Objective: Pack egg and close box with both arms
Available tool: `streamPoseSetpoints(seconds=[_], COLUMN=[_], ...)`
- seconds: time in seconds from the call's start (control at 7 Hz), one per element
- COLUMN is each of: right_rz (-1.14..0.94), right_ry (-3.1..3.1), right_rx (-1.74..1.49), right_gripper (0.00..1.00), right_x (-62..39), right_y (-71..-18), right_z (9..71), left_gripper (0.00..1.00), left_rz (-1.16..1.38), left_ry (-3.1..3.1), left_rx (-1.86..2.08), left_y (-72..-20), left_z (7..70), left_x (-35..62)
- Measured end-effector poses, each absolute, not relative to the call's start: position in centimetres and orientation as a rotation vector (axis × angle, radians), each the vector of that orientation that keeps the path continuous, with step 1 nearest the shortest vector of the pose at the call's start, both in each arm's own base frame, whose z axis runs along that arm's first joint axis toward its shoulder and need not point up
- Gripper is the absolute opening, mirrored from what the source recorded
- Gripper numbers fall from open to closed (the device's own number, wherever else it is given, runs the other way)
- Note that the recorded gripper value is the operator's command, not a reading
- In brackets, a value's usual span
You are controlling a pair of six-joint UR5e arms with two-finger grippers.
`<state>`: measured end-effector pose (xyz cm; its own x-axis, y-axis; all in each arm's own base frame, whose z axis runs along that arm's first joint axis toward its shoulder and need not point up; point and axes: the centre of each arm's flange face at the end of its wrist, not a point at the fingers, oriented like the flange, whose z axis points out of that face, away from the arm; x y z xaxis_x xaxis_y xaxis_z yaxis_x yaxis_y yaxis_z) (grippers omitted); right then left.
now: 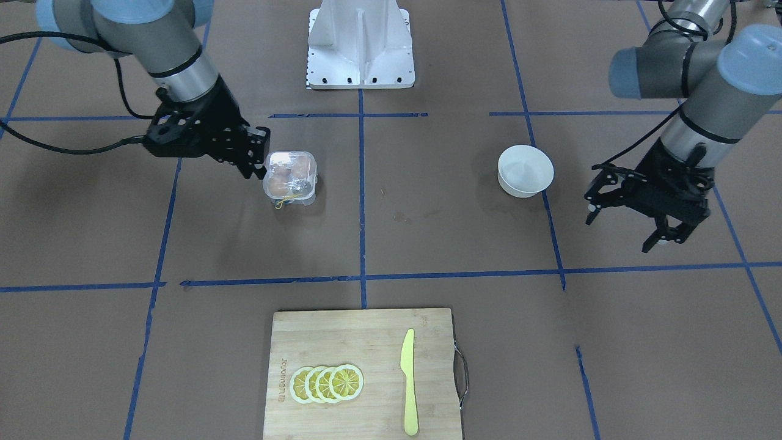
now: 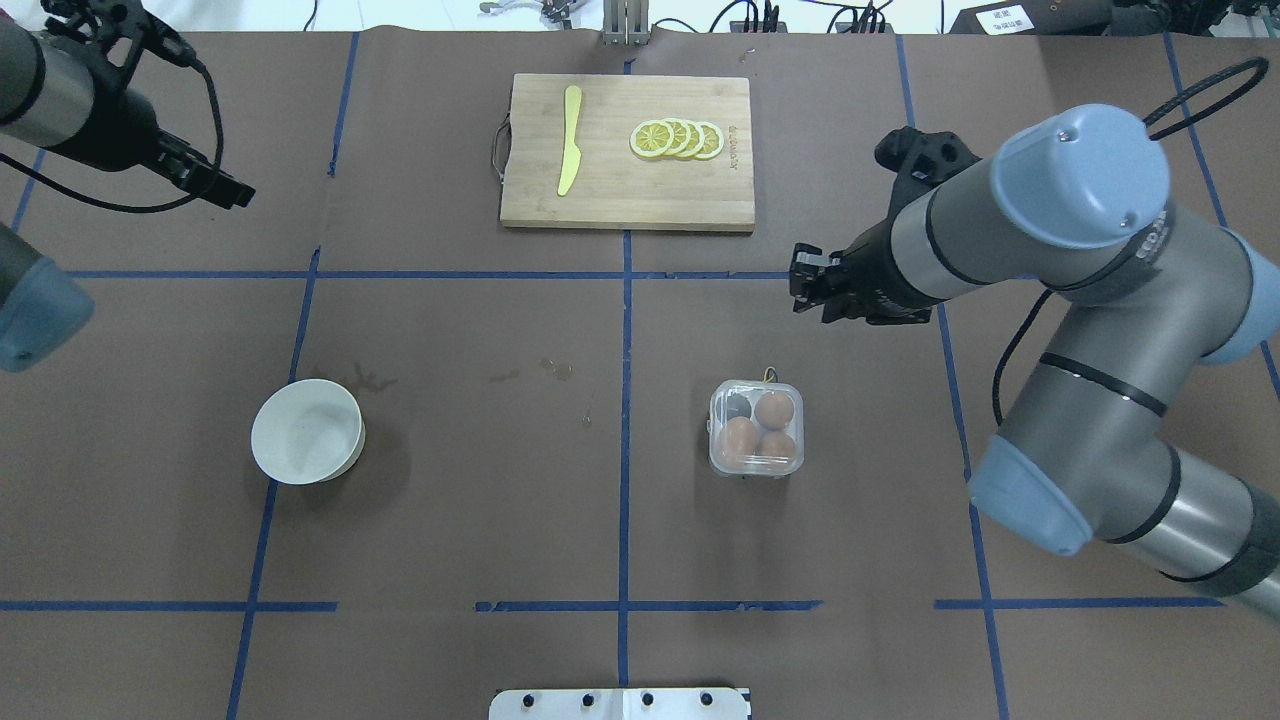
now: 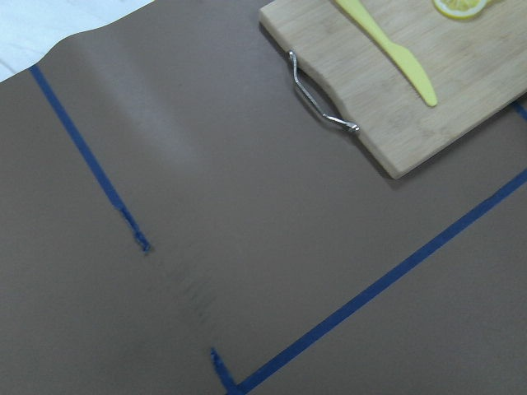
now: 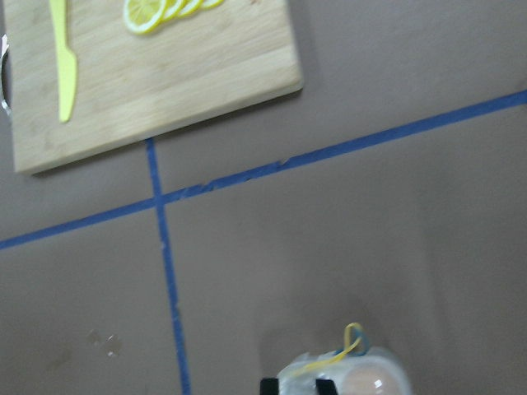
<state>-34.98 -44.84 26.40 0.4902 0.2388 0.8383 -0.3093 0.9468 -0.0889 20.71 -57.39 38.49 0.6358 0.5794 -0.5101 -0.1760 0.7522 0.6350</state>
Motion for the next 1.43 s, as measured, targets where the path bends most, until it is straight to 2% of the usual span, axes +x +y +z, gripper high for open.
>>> streamPoseSetpoints(seconds=[0.71, 1.0, 1.43], right_rz=[0.092, 0.017, -0.042], right_ry=[-0.844, -0.817, -0.799], right_rx=[0.141, 0.152, 0.117], right_gripper=[1.0, 1.0, 1.0], right_x=[-9.1, -1.3, 0.9], right_y=[-54.6, -56.2, -57.1], right_z=[47.5, 55.2, 60.0], left_gripper=[0.99, 1.0, 1.0], left_rz=[0.449, 0.442, 0.402], left_ry=[0.639, 0.649, 0.727], left_rx=[0.483, 0.396, 0.255], left_y=[-60.2, -59.4, -57.6], left_z=[55.2, 58.3, 59.6], left_x=[-0.6, -5.8, -7.7])
